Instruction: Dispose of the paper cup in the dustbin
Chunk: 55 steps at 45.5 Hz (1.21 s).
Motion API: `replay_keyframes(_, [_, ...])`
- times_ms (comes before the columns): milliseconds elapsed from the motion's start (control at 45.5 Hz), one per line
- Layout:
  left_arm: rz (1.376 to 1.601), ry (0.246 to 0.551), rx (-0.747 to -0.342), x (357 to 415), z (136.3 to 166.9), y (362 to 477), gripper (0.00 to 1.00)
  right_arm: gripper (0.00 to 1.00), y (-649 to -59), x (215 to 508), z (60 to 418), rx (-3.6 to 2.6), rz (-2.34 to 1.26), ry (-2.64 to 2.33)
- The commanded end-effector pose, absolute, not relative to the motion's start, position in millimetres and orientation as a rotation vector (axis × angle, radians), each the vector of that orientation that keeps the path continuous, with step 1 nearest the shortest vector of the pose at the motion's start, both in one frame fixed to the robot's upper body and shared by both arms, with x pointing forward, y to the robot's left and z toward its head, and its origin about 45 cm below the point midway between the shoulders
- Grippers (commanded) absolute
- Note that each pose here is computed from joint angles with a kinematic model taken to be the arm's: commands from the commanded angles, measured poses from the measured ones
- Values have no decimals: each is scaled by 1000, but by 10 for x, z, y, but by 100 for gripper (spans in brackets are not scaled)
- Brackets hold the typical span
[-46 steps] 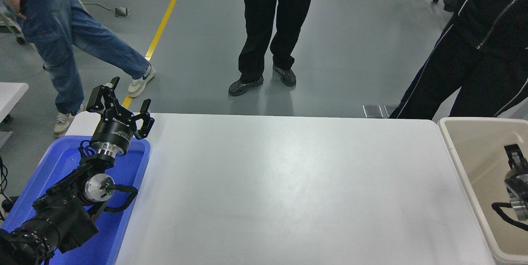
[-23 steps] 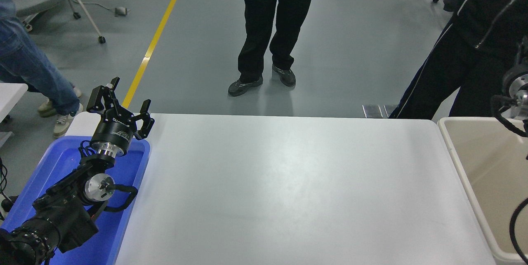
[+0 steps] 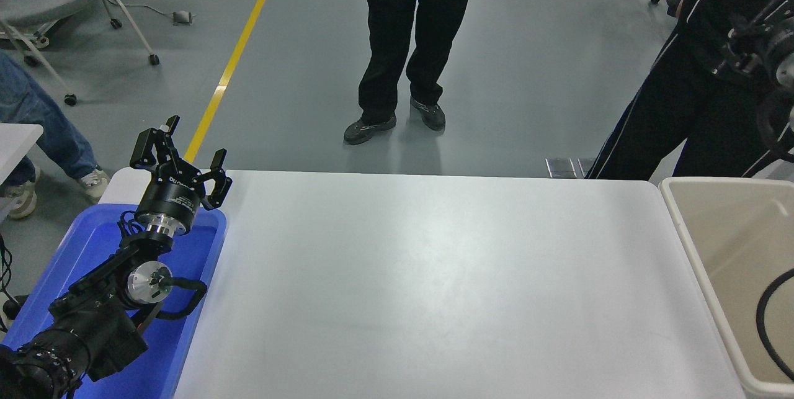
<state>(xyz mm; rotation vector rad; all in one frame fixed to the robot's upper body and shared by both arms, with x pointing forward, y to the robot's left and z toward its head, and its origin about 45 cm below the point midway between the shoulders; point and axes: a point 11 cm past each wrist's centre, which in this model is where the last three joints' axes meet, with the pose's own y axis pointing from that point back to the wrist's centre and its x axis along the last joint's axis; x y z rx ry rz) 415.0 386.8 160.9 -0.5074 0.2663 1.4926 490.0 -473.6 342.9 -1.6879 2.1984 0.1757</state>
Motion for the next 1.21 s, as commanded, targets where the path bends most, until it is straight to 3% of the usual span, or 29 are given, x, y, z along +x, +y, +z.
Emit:
replay_keyframes(0, [1493,266,-507,4149,1607,3870,100,100,-4700,4725,2883,-1630,287,2163])
replay_keyframes(132, [1492,266,-508,4150,1610,3866,100,100,-4616,4639,2578,-1616,350,2153])
replay_keyframes(637, [1492,266,-508,4150,1610,3866,100,100,-4549,4296,1986,-1683,277,2212])
replay_keyframes(1187, [1492,266,-508,4150,1610,3866,100,100,-4334,4175,1660,-1698,345,2200])
